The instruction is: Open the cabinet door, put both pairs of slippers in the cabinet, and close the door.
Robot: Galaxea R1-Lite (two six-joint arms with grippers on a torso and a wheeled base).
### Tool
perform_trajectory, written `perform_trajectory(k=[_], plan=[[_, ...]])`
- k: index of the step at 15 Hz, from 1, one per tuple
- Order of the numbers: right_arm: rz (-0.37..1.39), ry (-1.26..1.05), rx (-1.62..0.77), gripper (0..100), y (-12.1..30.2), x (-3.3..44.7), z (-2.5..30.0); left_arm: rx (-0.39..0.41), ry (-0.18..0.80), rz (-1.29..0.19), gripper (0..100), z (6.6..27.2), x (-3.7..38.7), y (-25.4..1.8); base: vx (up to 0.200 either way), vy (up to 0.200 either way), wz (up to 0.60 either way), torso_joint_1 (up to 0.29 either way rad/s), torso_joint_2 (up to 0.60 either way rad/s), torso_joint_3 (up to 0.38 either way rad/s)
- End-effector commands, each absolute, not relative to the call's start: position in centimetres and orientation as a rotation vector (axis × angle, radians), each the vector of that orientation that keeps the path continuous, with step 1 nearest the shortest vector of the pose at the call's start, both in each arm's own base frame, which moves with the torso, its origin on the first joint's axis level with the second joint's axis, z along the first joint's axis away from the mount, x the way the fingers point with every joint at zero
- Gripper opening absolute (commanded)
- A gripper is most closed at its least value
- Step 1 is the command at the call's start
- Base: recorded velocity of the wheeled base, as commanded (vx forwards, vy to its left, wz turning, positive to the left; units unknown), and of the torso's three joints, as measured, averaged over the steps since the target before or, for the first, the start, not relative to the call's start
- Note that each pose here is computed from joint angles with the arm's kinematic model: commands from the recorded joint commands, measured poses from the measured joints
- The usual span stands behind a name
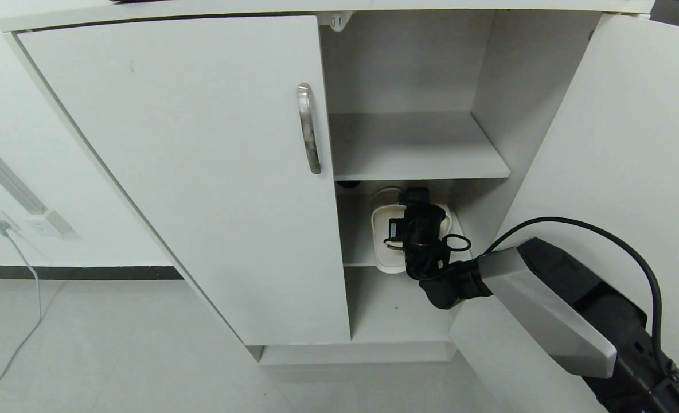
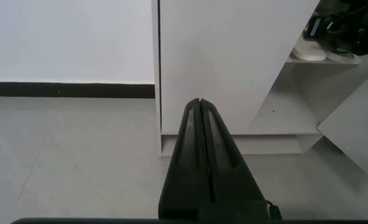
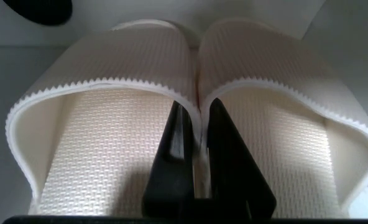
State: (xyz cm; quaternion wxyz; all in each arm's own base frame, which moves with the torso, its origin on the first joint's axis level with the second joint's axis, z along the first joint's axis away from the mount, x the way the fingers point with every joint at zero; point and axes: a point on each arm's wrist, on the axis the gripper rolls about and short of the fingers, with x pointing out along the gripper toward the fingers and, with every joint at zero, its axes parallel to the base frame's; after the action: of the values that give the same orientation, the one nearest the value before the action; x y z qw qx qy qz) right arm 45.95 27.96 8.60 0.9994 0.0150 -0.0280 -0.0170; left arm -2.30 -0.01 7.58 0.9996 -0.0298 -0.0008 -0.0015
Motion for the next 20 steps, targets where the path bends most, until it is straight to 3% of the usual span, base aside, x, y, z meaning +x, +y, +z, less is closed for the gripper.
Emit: perform_trajectory(k=[1, 5, 6, 14, 20], plan=[[-0.034, -0.06, 0.032, 0, 28.1, 46.1, 8.4, -0.06, 0.0, -0.003, 0, 7.6, -2.3, 0.0, 0.0, 0.0, 0.0, 0.0, 0.0, 0.0], [-0.037, -0.047, 0.024, 0, 27.9, 46.2, 8.1, -0.06, 0.0, -0.003, 0, 7.6, -2.3, 0.0, 0.0, 0.0, 0.0, 0.0, 0.0, 0.0], [-0.037, -0.042, 0.02, 100, 27.9, 46.2, 8.0, -0.06, -0.001, -0.003, 0, 7.6, -2.3, 0.0, 0.0, 0.0, 0.0, 0.0, 0.0, 0.0], [-0.009, -0.015, 0.001, 100, 27.8, 42.8, 9.2, -0.061, -0.002, 0.009, 0, 7.6, -2.3, 0.0, 0.0, 0.0, 0.0, 0.0, 0.0, 0.0], [0.123, 0.021, -0.023, 100, 27.1, 31.9, 12.5, -0.061, 0.0, 0.009, 0, 7.6, -2.3, 0.0, 0.0, 0.0, 0.0, 0.0, 0.0, 0.0]])
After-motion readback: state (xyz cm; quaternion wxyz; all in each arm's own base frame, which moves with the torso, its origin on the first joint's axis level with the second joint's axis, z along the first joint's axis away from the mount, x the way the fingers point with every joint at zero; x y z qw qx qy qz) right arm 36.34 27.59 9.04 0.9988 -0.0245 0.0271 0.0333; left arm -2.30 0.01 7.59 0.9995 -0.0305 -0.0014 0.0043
